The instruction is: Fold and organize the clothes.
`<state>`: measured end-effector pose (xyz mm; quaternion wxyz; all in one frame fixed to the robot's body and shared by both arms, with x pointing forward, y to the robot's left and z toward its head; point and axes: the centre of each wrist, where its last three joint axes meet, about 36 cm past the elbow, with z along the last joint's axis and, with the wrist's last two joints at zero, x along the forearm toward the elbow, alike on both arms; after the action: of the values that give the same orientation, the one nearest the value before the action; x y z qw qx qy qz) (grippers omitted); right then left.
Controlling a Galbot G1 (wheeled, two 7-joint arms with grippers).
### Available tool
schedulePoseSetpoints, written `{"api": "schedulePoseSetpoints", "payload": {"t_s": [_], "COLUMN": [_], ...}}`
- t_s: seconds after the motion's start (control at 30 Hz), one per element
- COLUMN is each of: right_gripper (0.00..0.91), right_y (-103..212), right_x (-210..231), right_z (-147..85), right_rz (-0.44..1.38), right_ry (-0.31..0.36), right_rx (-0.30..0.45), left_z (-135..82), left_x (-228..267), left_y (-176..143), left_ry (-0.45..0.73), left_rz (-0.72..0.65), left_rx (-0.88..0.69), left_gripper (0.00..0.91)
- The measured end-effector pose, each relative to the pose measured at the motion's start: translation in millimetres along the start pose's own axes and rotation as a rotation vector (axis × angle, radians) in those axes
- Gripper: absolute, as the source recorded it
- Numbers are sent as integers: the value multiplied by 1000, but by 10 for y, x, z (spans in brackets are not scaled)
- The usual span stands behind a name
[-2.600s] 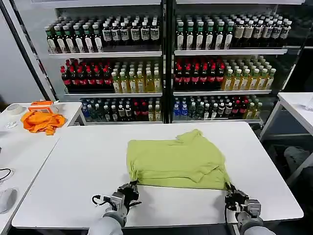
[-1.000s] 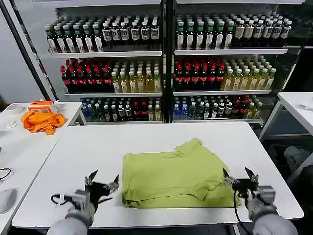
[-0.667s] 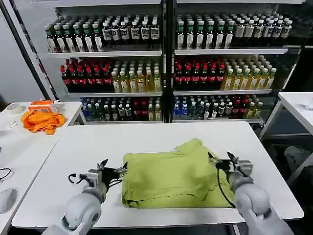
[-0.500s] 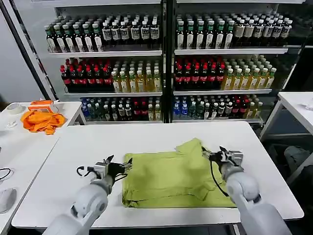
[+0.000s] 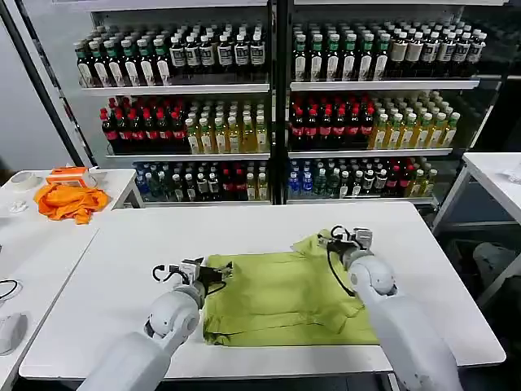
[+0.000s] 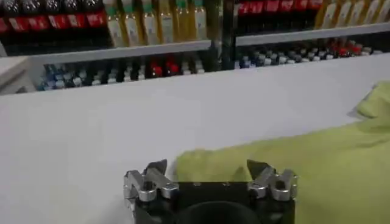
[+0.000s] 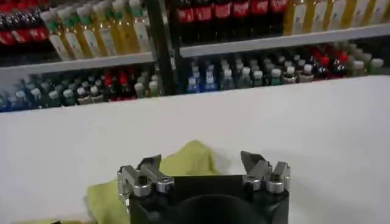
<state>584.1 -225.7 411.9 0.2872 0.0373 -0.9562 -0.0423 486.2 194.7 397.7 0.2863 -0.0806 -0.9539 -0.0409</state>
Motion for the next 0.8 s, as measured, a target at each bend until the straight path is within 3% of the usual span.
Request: {"api": "schedulePoseSetpoints", "payload": {"t_s": [0.37,0.8], "right_gripper": [0,0], "right_y": [20,-38], "right_x": [-116,-15], "right_z": [41,116], "right_rz": [-5,-20], "right_ry": [27,2], "right_rx": [2,0], "left_z": [46,42], "left_x": [-93,-46], "left_y": [-7,51], "left_ry": [22,14], "left_rz": [4,25], "left_rx": [10,37], "left_gripper": [20,20]}}
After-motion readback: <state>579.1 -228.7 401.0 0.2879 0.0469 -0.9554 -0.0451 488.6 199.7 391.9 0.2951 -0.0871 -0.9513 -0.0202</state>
